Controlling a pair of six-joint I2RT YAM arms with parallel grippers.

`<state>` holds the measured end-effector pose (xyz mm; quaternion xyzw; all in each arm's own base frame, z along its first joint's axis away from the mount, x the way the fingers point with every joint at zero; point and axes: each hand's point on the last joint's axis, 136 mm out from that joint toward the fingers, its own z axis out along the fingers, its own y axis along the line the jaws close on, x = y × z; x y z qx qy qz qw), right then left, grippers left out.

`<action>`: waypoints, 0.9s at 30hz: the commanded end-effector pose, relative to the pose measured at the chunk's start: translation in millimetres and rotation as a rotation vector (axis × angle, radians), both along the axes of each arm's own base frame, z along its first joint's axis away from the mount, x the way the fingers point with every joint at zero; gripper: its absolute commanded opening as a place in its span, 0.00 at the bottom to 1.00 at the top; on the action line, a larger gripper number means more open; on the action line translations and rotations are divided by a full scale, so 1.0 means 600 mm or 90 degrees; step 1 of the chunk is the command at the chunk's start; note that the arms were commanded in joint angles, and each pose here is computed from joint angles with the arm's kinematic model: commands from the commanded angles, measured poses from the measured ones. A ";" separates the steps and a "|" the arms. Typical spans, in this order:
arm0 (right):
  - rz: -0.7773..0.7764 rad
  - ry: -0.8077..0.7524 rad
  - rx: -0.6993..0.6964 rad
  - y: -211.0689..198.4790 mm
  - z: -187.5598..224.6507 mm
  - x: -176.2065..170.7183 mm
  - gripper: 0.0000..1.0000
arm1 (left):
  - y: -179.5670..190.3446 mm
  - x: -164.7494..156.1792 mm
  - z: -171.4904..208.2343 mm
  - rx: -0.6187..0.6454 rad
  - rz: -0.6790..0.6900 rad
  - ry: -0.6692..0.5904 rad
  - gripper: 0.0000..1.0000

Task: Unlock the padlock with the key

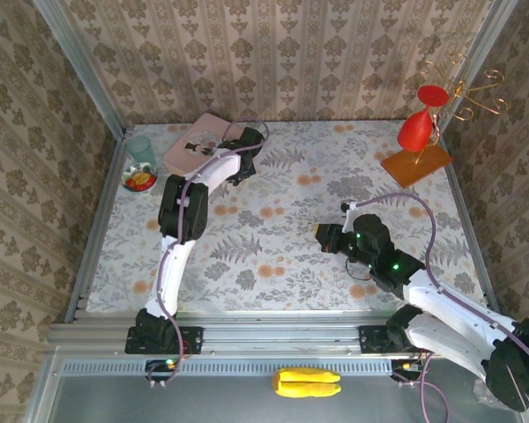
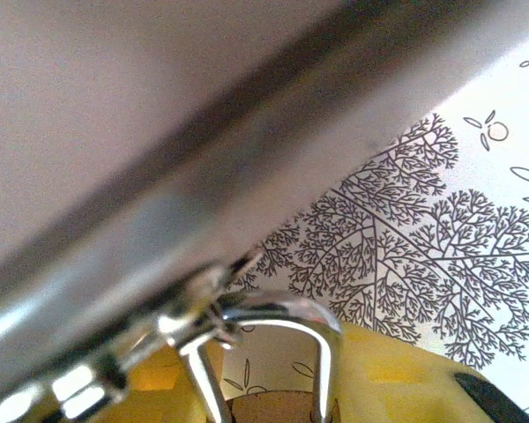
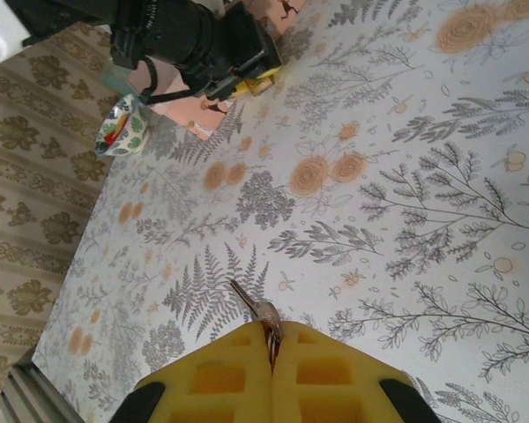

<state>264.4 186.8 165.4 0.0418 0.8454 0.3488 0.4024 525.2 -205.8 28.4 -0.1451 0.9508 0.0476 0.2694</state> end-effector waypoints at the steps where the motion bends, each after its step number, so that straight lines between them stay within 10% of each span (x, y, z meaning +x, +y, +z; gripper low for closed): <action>1: -0.037 0.046 -0.003 -0.014 -0.010 0.007 0.00 | -0.030 -0.020 0.002 -0.007 -0.052 -0.008 0.22; 27: -0.141 0.161 0.066 -0.050 -0.052 -0.010 0.00 | -0.168 -0.320 0.066 -0.049 -0.272 -0.018 0.15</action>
